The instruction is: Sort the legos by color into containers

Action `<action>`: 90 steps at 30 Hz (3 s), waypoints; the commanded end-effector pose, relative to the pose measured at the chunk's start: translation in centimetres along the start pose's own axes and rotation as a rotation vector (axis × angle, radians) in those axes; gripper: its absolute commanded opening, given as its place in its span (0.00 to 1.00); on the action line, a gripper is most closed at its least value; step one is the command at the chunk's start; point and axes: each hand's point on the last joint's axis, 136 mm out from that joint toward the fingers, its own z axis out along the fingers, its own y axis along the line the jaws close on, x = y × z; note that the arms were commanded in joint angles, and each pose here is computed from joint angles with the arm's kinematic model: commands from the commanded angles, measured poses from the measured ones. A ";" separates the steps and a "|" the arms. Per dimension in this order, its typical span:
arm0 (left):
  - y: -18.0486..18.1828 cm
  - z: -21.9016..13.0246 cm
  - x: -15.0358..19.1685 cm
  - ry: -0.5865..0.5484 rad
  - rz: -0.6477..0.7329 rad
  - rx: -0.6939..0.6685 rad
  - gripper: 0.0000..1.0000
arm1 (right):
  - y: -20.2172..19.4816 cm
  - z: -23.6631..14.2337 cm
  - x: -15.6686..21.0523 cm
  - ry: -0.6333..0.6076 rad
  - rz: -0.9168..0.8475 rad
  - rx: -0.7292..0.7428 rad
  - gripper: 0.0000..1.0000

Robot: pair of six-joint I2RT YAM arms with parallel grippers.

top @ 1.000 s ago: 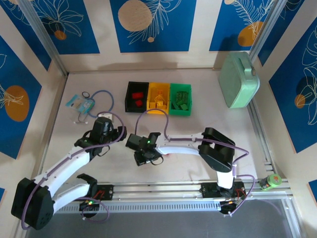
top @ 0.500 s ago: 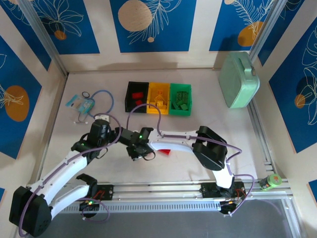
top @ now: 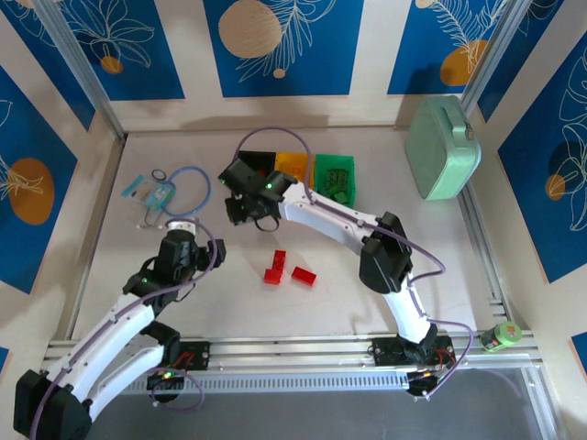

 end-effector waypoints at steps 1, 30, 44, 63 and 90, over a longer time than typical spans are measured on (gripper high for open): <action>0.5 -0.3 1.3 0.028 -0.026 -0.001 0.83 | -1.9 2.1 -0.6 0.058 -0.027 0.030 0.20; -6.5 -0.4 2.8 0.129 0.119 0.206 0.88 | -9.1 -2.3 -9.5 -0.110 0.070 0.003 0.67; -14.1 2.6 7.4 0.270 0.284 0.210 0.91 | -17.3 -7.1 -0.2 -0.130 0.268 0.025 0.76; -15.2 5.5 12.5 0.466 0.342 0.110 0.65 | -22.6 -7.3 7.3 -0.117 0.445 0.037 0.75; -11.3 8.0 -6.4 0.192 0.134 0.103 0.36 | -22.0 -7.1 11.3 -0.070 0.455 0.037 0.72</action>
